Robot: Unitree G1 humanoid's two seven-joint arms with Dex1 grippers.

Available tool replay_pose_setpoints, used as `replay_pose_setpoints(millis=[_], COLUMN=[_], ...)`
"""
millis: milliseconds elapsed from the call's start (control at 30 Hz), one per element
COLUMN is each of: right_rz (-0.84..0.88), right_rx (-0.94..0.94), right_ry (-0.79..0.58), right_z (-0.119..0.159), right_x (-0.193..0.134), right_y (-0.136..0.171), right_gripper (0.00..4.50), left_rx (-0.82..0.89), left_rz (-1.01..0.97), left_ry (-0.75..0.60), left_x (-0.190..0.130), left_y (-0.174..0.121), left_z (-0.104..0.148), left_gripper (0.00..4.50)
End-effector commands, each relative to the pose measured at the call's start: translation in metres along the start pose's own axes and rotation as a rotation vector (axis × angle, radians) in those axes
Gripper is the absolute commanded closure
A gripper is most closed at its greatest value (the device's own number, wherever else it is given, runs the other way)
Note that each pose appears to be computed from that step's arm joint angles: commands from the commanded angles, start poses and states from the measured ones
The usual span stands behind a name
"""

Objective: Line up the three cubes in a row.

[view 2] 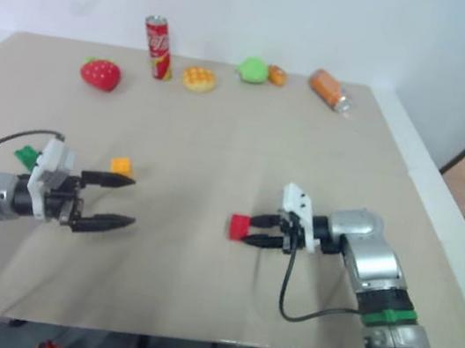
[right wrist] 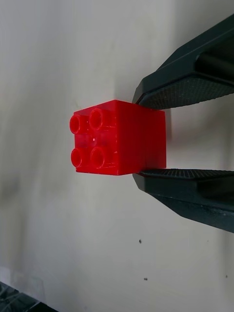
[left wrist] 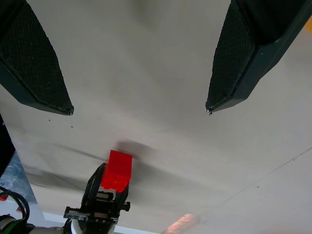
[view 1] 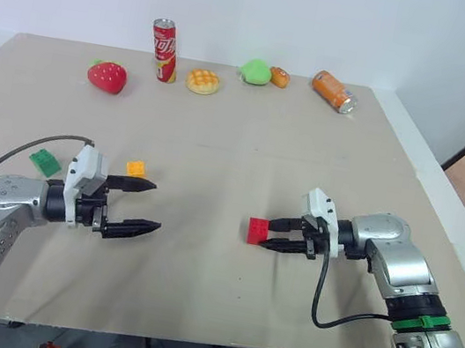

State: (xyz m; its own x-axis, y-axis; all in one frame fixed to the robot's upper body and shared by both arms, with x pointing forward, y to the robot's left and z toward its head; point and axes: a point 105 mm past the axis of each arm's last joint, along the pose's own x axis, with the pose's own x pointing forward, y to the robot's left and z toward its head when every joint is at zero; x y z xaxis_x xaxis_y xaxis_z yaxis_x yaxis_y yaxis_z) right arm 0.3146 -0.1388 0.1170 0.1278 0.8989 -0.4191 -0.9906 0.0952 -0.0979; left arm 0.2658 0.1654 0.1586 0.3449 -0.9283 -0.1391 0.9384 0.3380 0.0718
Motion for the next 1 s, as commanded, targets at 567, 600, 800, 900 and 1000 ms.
replay_pose_setpoints(millis=[567, 600, 800, 900, 1000], right_rz=[-0.025, -0.019, -0.02, -0.071, -0.099], right_rx=[-0.044, -0.045, -0.042, -0.03, -0.032], right_ry=[-0.014, -0.014, -0.014, -0.026, -0.031], right_z=[0.0, -0.001, -0.003, -0.004, -0.003], right_x=[-0.004, -0.001, 0.008, 0.009, 0.009], right_y=[-0.027, -0.027, -0.03, -0.04, -0.045], right_gripper=[3.33, 3.33, 3.33, 2.23, 1.22], left_rx=[0.008, 0.009, 0.008, 0.005, -0.003], left_rz=[0.085, 0.094, 0.126, 0.148, 0.176], left_ry=[-0.049, -0.05, -0.05, -0.052, -0.067], left_x=[-0.01, -0.011, -0.018, -0.021, -0.023], left_y=[-0.006, -0.005, -0.006, -0.006, -0.004], left_z=[0.014, 0.015, 0.018, 0.019, 0.022], left_gripper=[0.0, 0.0, 0.0, 0.0, 0.0])
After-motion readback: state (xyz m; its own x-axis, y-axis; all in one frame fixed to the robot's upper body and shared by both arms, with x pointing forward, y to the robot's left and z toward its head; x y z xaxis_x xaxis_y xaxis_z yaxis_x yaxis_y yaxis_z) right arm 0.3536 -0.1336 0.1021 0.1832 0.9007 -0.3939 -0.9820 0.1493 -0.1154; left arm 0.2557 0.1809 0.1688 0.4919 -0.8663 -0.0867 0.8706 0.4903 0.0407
